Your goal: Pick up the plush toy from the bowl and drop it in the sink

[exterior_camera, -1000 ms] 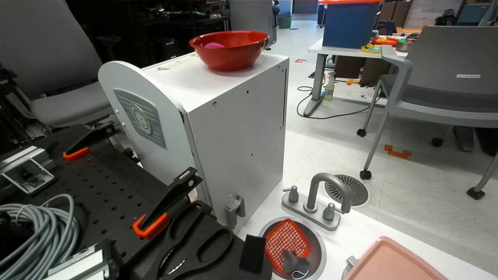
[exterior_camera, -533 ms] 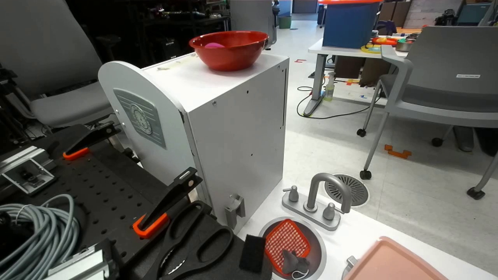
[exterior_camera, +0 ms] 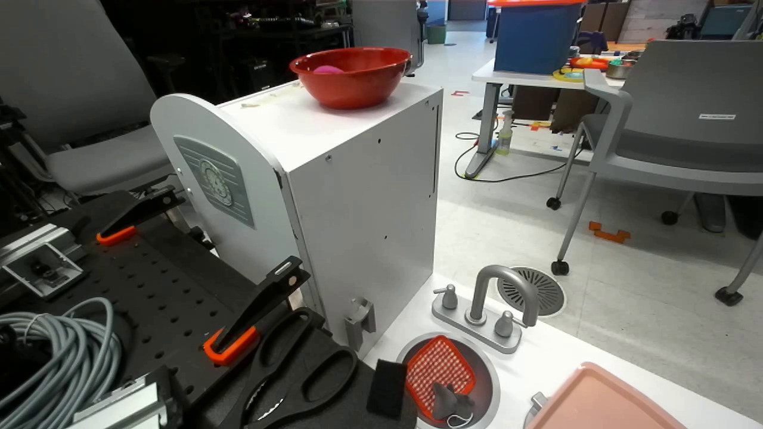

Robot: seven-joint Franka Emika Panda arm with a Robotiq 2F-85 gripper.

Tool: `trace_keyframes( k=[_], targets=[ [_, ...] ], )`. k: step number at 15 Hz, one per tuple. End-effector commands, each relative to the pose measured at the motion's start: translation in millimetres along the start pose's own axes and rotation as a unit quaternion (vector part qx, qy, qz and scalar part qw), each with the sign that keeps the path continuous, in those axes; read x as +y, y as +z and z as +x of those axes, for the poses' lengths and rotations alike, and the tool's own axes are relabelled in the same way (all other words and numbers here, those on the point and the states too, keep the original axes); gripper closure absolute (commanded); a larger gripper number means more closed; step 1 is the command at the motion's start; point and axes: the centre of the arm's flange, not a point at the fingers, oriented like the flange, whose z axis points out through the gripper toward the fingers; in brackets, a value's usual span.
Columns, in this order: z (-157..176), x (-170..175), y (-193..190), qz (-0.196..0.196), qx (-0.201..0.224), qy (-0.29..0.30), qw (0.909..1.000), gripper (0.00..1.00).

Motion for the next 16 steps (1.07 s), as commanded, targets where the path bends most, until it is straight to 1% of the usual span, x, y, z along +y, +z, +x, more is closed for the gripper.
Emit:
trace_keyframes(
  k=[1,2,5,7,11,16],
  targets=[
    [-14,-14,-15,0.036,0.048,-0.011,0.9981,0.00],
    [0,-8,-7,0.014,0.023,-0.002,0.9996,0.00],
    [-5,-14,-13,0.026,0.035,-0.003,0.9990,0.00],
    [-6,-14,-10,0.025,0.031,-0.003,0.9992,0.00],
    [1,-21,13,0.034,0.001,0.000,0.9994,0.00],
    [6,-38,48,0.032,-0.052,-0.014,0.9980,0.00]
  ],
)
